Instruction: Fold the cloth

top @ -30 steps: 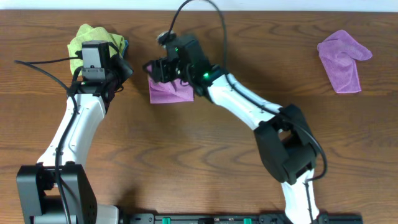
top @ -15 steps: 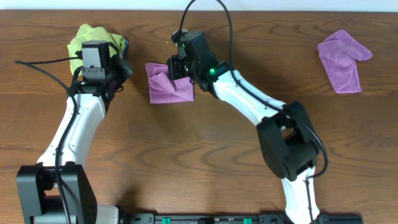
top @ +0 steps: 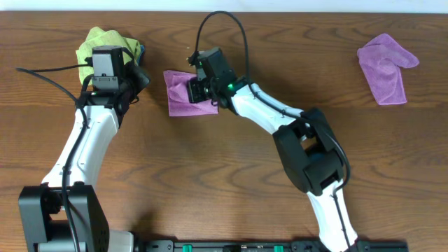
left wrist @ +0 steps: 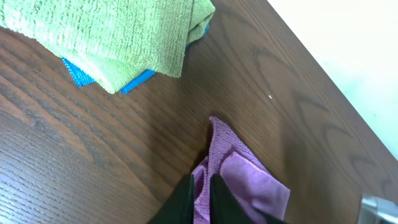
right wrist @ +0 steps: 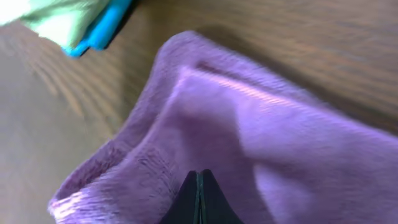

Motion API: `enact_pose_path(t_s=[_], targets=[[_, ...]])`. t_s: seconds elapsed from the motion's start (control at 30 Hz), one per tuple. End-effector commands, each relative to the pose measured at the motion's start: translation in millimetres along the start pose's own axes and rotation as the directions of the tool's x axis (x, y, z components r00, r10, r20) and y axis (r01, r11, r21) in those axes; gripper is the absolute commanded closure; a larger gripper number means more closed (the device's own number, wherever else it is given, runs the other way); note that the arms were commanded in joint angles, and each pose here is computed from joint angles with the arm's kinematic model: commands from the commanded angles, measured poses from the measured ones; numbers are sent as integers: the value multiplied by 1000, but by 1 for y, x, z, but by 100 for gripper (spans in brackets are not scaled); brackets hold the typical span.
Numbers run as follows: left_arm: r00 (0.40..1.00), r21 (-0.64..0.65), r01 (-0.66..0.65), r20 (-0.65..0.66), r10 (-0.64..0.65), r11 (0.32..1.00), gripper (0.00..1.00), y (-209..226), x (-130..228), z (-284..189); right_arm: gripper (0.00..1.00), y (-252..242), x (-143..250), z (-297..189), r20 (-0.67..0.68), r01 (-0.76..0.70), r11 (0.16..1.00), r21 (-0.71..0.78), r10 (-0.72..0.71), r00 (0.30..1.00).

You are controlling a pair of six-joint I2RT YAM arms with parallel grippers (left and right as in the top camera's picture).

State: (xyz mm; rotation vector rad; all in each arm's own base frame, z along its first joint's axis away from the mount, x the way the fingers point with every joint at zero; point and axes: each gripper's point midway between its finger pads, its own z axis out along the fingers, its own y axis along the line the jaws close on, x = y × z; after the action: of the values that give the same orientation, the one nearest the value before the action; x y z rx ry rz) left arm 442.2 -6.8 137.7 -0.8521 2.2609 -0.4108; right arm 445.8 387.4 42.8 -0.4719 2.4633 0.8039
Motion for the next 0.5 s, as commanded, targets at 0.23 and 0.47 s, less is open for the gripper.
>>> enact_pose_path(t_s=[0.23,0.47], targets=[[999,3,-17,27,17,1000,77,-1,-8,-7,99,37,50,5,-172,54,997,-62,-64,983],[1000,6,-17,24,17,1000,52,-2,-7,-7,99,48,34,-12,-140,63,994,-92,-75,987]])
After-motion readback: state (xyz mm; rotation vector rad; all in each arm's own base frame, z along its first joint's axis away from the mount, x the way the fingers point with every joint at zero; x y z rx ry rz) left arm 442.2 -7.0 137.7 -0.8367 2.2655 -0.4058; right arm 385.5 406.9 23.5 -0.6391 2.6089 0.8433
